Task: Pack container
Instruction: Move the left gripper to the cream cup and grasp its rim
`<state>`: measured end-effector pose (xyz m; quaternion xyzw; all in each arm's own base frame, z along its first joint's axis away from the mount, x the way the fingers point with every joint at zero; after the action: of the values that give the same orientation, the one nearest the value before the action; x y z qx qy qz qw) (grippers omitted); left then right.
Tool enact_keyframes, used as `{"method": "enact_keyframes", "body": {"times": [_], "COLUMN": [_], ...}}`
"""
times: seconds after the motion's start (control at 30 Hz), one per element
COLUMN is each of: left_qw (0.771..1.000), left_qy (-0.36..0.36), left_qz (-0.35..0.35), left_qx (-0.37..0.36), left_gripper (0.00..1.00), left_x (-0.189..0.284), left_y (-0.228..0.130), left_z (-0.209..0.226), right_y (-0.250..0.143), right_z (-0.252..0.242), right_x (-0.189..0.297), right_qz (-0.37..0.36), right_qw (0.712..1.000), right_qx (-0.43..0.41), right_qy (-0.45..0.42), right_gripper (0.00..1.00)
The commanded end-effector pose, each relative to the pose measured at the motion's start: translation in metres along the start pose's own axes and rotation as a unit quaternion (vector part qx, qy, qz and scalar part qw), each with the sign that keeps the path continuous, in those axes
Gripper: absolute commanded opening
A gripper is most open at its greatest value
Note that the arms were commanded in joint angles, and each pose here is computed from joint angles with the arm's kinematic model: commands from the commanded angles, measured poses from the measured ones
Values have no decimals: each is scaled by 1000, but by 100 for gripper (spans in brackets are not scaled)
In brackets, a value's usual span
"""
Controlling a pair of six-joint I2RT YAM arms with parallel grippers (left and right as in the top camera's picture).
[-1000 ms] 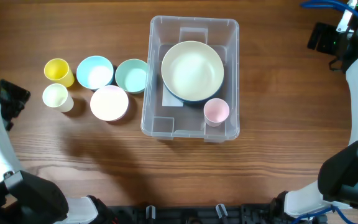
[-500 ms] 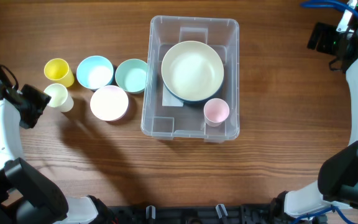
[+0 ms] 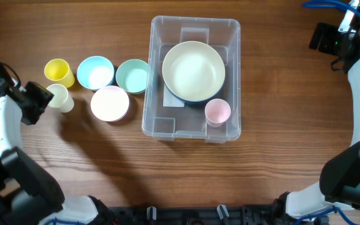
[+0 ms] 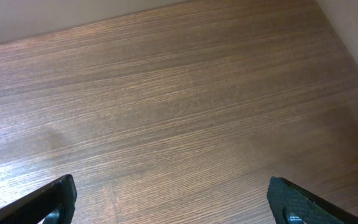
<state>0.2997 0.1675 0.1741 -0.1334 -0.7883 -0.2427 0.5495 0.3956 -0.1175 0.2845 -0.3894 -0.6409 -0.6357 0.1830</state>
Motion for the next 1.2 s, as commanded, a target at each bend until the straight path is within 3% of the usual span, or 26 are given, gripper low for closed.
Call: {"method": "enact_keyframes", "body": {"times": [0.0, 0.17, 0.2, 0.23, 0.27, 0.3, 0.33, 0.6, 0.8, 1.0, 1.17], "left_qw": [999, 998, 998, 998, 998, 998, 998, 994, 992, 998, 981], "left_qy": [1, 2, 8, 14, 20, 29, 37, 88, 110, 34, -141], "left_qz": [34, 39, 35, 32, 31, 31, 32, 50, 65, 51, 42], "left_qx": [-24, -44, -46, -47, -47, -47, -47, -40, 10, -34, -125], "left_gripper": [58, 54, 47, 25, 14, 6, 4, 4, 4, 4, 4], "left_x": [-22, -32, -32, -32, -32, -32, -32, -25, 13, 67, 106], "left_y": [-9, -16, -16, -16, -16, -17, -17, -24, -23, -26, -44], "left_z": [-7, -18, -19, -18, -17, -16, -14, -4, -12, -60, -136], "right_y": [-3, -3, -3, -3, -3, -3, -3, -3, -3, -3, -3], "right_z": [3, 3, 3, 3, 3, 3, 3, 3, 3, 3, 3], "right_x": [-2, -2, -2, -2, -2, -2, -2, -2, -2, -2, -2], "right_qz": [4, 4, 4, 4, 4, 4, 4, 4, 4, 4, 4], "right_qw": [1000, 1000, 1000, 1000, 1000, 1000, 1000, 1000, 1000, 1000, 1000], "right_qx": [4, 4, 4, 4, 4, 4, 4, 4, 4, 4, 4], "right_qy": [3, 3, 4, 4, 4, 4, 4, 4, 3, 4, 3], "right_gripper": [100, 100, 100, 100, 100, 100, 100, 100, 100, 100, 100]}}
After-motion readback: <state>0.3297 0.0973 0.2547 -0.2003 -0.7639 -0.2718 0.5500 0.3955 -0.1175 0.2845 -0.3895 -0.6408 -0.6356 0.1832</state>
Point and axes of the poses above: each gripper's point midway between its finger pads, its own x axis back along the fingers, its own z axis along the line the jaws close on, y = z × x, the point moved 10 cm from there along x, back along the fingers, and after that the axes turned 4 degrees about x, right-handed, at the moved point
